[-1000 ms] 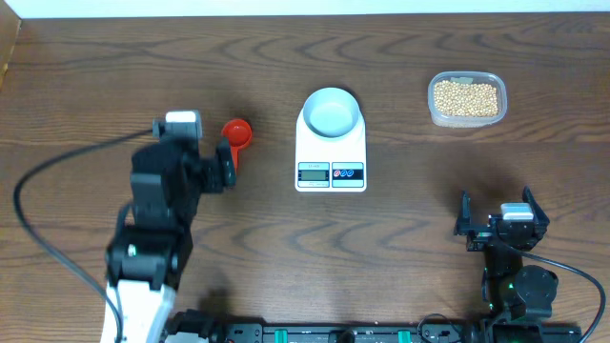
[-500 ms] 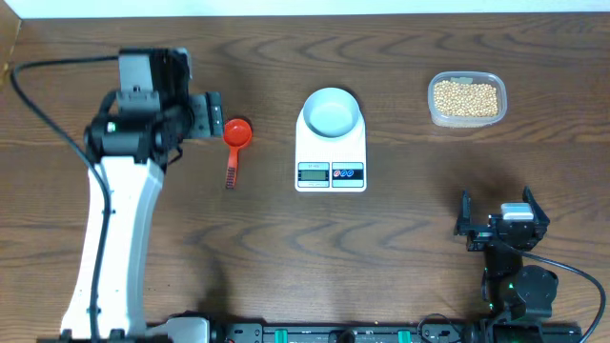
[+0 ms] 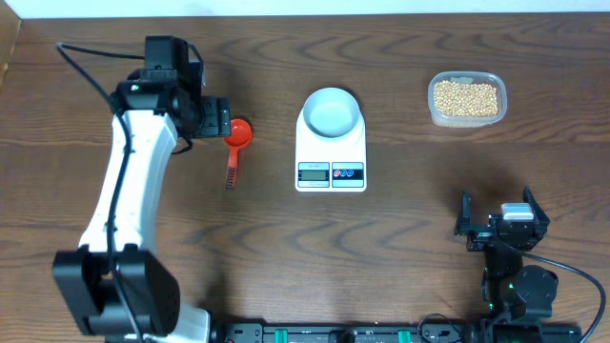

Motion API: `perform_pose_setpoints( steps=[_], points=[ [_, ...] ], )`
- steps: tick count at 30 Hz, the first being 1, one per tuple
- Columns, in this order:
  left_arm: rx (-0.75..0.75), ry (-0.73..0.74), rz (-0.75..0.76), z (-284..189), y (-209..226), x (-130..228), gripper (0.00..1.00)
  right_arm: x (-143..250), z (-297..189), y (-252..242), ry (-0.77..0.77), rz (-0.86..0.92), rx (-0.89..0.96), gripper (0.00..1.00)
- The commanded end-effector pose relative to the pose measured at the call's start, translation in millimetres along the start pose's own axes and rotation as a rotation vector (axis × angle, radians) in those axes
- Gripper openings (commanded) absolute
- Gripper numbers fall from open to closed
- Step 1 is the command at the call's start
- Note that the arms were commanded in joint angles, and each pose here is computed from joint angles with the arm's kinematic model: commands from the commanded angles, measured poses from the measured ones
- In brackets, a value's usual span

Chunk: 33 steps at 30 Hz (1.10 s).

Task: Scoop item into bowl and weigh 50g on scale
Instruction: 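Move the left gripper forward over the red scoop's bowl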

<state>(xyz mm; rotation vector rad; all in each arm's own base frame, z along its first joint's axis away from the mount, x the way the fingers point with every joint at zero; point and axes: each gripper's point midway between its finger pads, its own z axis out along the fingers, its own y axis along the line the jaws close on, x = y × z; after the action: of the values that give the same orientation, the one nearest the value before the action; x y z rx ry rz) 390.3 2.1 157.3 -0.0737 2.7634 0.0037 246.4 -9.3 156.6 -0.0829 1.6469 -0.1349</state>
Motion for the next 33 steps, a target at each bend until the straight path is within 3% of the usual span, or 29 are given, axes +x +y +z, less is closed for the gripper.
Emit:
perform_pose_setpoints(
  steps=[1,12,33],
  points=[
    [-0.009,0.039,0.017,20.2,2.8,-2.3,0.90,1.0,-0.1,-1.2,0.003,0.011,0.010,0.99],
    [-0.011,0.105,0.017,65.0,2.5,0.9,0.90,1.0,-0.1,-1.2,0.003,0.011,0.010,0.99],
    [-0.011,0.113,0.017,72.6,2.6,5.1,0.90,1.0,-0.1,-1.2,0.003,0.011,0.010,0.99]
  ],
)
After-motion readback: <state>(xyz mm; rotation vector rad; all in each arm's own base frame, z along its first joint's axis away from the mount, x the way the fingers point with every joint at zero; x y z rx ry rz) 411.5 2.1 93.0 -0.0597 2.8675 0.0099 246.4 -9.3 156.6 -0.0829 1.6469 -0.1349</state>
